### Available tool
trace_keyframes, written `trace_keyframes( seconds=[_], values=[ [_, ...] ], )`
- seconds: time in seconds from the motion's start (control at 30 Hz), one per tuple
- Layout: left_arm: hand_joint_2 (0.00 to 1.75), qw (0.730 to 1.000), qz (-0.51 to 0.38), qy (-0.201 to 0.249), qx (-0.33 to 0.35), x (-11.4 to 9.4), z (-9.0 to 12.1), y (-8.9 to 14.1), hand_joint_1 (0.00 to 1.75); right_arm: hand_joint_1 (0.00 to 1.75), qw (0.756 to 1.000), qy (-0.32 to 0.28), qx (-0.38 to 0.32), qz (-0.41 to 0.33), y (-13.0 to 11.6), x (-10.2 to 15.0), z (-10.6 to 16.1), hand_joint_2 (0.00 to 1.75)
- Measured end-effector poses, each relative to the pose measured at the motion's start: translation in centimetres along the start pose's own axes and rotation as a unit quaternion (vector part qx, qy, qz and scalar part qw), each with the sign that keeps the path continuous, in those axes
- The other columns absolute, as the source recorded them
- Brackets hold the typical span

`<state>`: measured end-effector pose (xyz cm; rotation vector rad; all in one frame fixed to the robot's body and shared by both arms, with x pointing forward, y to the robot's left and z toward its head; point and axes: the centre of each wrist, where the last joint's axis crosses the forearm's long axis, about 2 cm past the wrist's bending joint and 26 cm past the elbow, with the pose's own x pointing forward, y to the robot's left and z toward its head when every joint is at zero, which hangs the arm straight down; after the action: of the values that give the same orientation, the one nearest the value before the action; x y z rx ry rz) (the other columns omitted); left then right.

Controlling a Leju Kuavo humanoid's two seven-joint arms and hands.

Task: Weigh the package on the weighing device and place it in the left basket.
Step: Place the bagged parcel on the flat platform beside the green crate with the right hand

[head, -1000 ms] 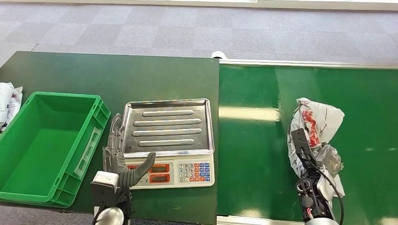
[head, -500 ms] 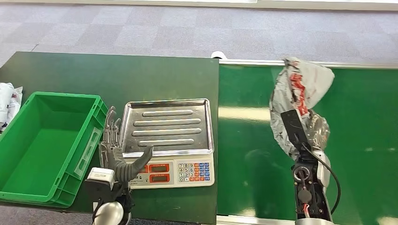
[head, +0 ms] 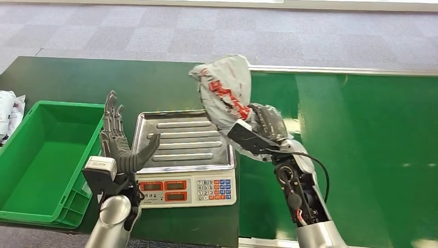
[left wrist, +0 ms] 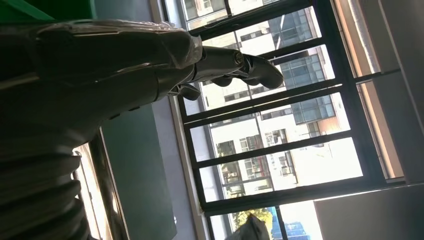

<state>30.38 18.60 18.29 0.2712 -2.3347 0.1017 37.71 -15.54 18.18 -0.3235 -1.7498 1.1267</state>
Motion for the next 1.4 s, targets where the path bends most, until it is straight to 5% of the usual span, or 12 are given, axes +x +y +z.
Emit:
trace_keyframes(
  seconds=[0.27, 0.4, 0.43, 0.87, 1.2, 1.4],
  values=[
    [1.75, 0.998, -0.039, 0.019, 0.053, -1.1, -0.8, 3.0, 0.00, 1.75, 0.988, -0.077, 0.133, 0.023, 4.6, 5.3, -3.9, 1.75],
    [1.75, 0.996, -0.049, 0.030, 0.070, -1.4, -0.3, 4.4, 0.00, 0.07, 0.983, -0.074, 0.163, 0.031, 6.4, 5.8, -4.2, 1.75],
    [1.75, 0.996, -0.050, 0.032, 0.073, -1.4, -0.2, 4.7, 0.00, 0.00, 0.983, -0.071, 0.164, 0.033, 6.7, 5.8, -4.2, 1.75],
    [1.75, 0.992, -0.073, 0.030, 0.100, -0.6, 1.2, 7.0, 0.00, 0.00, 0.992, -0.066, 0.102, 0.041, 7.7, 5.4, -4.1, 1.75],
    [1.75, 0.998, -0.037, 0.039, 0.028, -0.1, 1.6, 6.8, 0.00, 0.00, 0.976, -0.169, 0.029, -0.133, 6.8, 6.7, -3.6, 1.75],
    [1.75, 0.996, -0.029, 0.048, -0.064, 0.2, 2.0, 5.4, 0.00, 0.00, 0.943, -0.230, -0.043, -0.236, 5.5, 8.4, -2.8, 1.75]
  ],
)
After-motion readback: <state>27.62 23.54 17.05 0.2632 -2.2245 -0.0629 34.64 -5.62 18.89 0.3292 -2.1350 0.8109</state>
